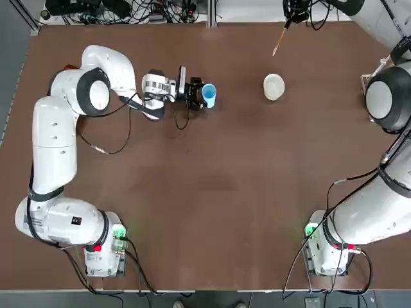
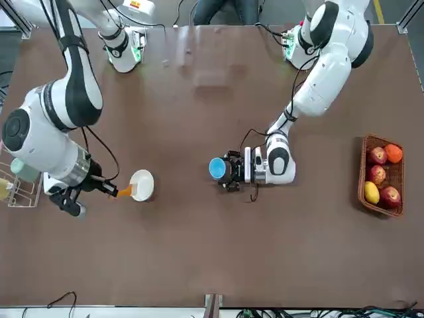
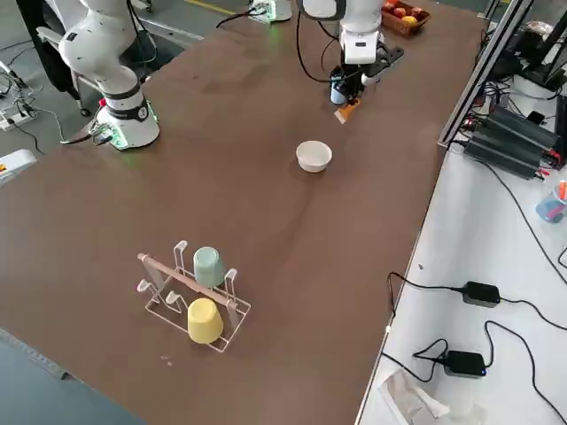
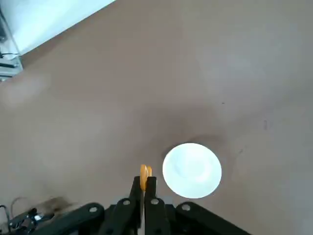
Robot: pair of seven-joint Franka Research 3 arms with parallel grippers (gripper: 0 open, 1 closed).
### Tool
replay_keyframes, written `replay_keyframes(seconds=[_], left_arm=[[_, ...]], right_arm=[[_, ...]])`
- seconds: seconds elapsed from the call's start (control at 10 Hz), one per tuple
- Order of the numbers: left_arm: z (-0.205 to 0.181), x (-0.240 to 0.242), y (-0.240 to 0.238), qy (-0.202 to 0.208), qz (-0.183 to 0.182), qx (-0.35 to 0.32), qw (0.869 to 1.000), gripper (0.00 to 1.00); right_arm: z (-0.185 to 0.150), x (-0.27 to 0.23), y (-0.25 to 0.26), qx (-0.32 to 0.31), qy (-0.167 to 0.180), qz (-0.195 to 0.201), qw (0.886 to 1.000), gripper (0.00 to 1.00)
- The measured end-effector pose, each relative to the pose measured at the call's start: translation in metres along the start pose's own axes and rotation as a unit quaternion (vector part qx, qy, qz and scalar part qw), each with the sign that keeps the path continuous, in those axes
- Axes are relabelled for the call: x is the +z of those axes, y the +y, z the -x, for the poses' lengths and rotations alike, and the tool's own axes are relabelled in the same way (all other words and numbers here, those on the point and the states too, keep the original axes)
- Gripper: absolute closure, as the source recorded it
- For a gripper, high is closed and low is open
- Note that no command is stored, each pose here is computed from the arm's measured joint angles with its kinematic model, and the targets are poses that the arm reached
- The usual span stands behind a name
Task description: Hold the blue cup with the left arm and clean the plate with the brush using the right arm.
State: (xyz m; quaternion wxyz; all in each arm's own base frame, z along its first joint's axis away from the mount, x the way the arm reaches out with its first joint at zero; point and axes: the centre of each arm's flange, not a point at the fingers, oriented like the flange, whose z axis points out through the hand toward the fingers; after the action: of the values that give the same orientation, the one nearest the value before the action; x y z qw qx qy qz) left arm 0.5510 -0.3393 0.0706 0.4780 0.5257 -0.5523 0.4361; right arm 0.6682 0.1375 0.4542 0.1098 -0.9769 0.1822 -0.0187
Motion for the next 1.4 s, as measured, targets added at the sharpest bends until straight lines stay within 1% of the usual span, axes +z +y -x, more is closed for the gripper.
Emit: replay_keyframes(seconds=[0.3,0.6,0.9,1.1,1.2,1.4], left_arm=[[0.002,-0.010,0.006,-0.005,-0.001,-0.003,1.000,0.00],[-0.001,-0.019,0.004,-0.007,-0.004,-0.001,1.000,0.01],[-0.001,-0.022,0.003,-0.009,-0.003,0.001,1.000,0.00],[0.001,-0.028,0.002,-0.010,-0.006,0.001,1.000,0.01],[0.001,-0.030,0.002,-0.010,-0.007,0.001,1.000,0.00],[-0.002,-0.036,0.000,-0.011,-0.011,0.004,1.000,0.00]], right_arm=[[-0.010,-0.002,0.017,-0.021,-0.008,-0.020,1.000,0.96],[-0.022,0.010,0.053,-0.041,-0.018,-0.045,0.998,0.96],[-0.015,0.029,0.059,-0.046,-0.031,-0.044,0.998,0.96],[-0.009,0.055,0.063,-0.062,-0.016,-0.044,0.997,0.96],[-0.003,0.075,0.068,-0.073,-0.012,-0.051,0.996,0.96],[0.006,0.100,0.082,-0.105,-0.025,-0.084,0.991,0.96]])
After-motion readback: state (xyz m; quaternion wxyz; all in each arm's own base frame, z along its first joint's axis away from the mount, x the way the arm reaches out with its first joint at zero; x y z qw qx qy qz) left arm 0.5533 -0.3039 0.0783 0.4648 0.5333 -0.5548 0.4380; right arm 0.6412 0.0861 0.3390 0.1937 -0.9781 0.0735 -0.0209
